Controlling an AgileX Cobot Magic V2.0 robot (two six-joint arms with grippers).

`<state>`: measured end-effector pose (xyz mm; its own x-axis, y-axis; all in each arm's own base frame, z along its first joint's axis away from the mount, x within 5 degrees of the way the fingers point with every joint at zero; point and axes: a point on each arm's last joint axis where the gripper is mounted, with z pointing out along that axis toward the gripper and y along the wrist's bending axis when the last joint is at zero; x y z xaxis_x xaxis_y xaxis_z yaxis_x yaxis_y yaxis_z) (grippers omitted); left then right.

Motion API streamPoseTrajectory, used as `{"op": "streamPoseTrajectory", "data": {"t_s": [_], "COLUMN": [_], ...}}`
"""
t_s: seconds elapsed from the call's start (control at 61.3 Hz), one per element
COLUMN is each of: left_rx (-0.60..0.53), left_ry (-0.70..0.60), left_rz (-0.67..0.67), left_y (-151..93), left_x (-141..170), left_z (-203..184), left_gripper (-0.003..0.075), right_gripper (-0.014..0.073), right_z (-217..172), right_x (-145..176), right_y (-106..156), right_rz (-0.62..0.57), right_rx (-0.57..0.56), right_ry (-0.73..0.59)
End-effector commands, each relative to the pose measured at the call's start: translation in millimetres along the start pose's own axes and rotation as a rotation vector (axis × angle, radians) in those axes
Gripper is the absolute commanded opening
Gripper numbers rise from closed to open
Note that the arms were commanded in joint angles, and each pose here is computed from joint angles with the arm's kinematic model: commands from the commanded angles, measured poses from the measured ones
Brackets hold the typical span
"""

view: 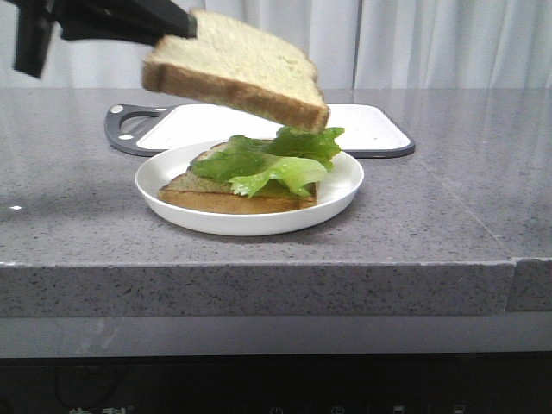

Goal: Left arm grabs bread, right arm adds lettuce

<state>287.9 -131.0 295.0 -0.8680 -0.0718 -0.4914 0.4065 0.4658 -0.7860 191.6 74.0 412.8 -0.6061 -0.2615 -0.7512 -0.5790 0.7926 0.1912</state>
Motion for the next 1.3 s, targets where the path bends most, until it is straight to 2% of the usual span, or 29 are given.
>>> {"op": "streamPoseTrajectory", "data": {"t_s": [0.0, 0.13, 0.245, 0.293, 0.489, 0.538, 0.734, 0.88, 1.011, 1.141, 1.288], "left_rx": [0.102, 0.093, 0.081, 0.075, 0.074, 0.072, 0.016, -0.140, -0.370, -0.623, -0.833], "left_ry": [-0.038, 0.002, 0.012, 0.007, 0.004, 0.001, 0.013, 0.051, 0.056, 0.015, -0.100], "left_rz": [-0.022, -0.076, -0.090, -0.088, -0.090, -0.086, -0.003, 0.095, 0.179, 0.215, 0.235], "left_y": [-8.9, 10.3, 17.7, 18.3, 18.9, 18.6, 5.9, -12.6, -29.3, -43.4, -60.8], "left_x": [-8.7, -7.2, -6.6, -7.0, -7.5, -8.0, -13.1, -13.4, -6.2, 5.8, 23.5], "left_z": [2.7, 15.6, 19.9, 20.0, 19.3, 17.4, -3.7, -31.1, -62.5, -98.0, -136.1], "left_gripper": [-0.0020, -0.0020, -0.0004, 0.0041, 0.0391, 0.0444, 0.0462, 0.0462, 0.0462, 0.0461, 0.0461], "right_gripper": [0.0402, 0.0402, 0.0402, 0.0402, 0.0402, 0.0402, 0.0402, 0.0402, 0.0402, 0.0402, 0.0402], "right_z": [-10.9, -10.9, -10.8, -10.8, -10.8, -10.8, -11.4, -14.4, -22.6, -35.7, -45.3], "right_x": [-7.1, -6.9, -5.8, -5.6, -5.5, -5.6, -2.4, 2.8, 11.1, 15.2, 25.0], "right_y": [4.1, 4.2, 4.7, 4.8, 4.8, 4.6, 2.1, -3.7, -13.0, -12.7, -7.3], "right_rz": [-0.003, -0.003, -0.003, -0.004, -0.004, -0.005, -0.018, 0.036, 0.111, 0.190, 0.209], "right_rx": [0.008, 0.006, 0.001, -0.001, -0.001, 0.002, 0.034, 0.114, 0.259, 0.336, 0.355], "right_ry": [-0.078, -0.075, -0.063, -0.061, -0.060, -0.061, -0.028, 0.015, 0.068, 0.032, -0.058]}}
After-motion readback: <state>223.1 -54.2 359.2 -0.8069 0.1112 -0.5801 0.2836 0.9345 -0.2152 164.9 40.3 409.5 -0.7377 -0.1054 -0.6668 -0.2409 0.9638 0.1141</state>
